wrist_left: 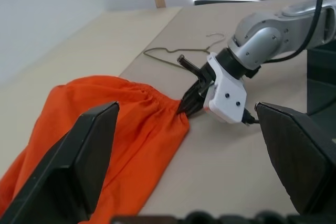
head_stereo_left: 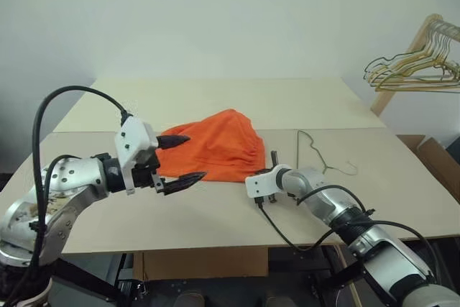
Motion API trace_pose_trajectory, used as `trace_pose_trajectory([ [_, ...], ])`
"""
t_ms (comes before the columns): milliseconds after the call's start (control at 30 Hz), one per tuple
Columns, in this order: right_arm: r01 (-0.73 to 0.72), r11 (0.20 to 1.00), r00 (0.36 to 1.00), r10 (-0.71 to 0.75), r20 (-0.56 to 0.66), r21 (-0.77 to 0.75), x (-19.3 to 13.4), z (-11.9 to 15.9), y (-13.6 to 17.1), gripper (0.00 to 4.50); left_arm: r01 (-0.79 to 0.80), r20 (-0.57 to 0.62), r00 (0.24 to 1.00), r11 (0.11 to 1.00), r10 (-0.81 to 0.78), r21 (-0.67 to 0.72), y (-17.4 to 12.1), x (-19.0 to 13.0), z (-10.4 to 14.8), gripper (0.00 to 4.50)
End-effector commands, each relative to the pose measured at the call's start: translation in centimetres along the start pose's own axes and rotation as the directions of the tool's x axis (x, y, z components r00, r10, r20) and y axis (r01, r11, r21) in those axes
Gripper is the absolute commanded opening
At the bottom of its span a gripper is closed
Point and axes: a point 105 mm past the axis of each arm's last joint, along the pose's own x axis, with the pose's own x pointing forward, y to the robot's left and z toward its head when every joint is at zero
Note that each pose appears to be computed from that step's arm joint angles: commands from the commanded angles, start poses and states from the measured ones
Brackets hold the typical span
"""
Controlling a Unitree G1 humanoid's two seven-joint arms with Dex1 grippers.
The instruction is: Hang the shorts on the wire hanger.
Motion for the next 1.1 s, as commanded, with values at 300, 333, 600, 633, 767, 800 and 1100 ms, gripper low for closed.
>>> trace_pose_trajectory([
  [300, 0.149, 0.989, 0.941, -0.144, 0.305, 0.005, -7.9, 2.4, -2.2, 0.03, 0.109, -0.449, 0.893, 0.953, 0.03, 0.281, 2.3, -3.2, -7.5, 4.5],
  [333, 0.144, 0.99, 0.937, -0.138, 0.322, 0.004, -8.6, 2.4, -2.0, 0.03, 0.123, -0.487, 0.872, 0.941, 0.048, 0.314, 2.5, -3.4, -8.4, 4.5],
  [600, 0.101, 0.994, 0.942, -0.106, 0.319, 0.031, -11.4, 1.1, -1.3, 0.03, 0.169, -0.567, 0.813, 0.875, 0.137, 0.454, 3.7, -2.1, -12.8, 4.5],
  [633, 0.1, 0.995, 0.942, -0.104, 0.318, 0.031, -11.6, 1.0, -1.3, 0.03, 0.164, -0.569, 0.807, 0.866, 0.157, 0.473, 4.0, -1.8, -13.2, 4.5],
  [767, 0.105, 0.994, 0.94, -0.113, 0.322, 0.044, -11.9, 1.1, -1.5, 0.03, 0.161, -0.57, 0.805, 0.865, 0.163, 0.475, 4.5, -0.6, -14.1, 4.5],
  [800, 0.107, 0.993, 0.939, -0.118, 0.324, 0.049, -12.0, 1.2, -1.6, 0.03, 0.173, -0.576, 0.803, 0.863, 0.156, 0.475, 4.5, -0.4, -14.4, 4.5],
  [1100, 0.11, 0.992, 0.939, -0.125, 0.321, 0.067, -12.4, 1.3, -1.7, 0.0, 0.141, -0.534, 0.827, 0.855, 0.177, 0.5, 5.8, 1.4, -14.7, 2.01],
])
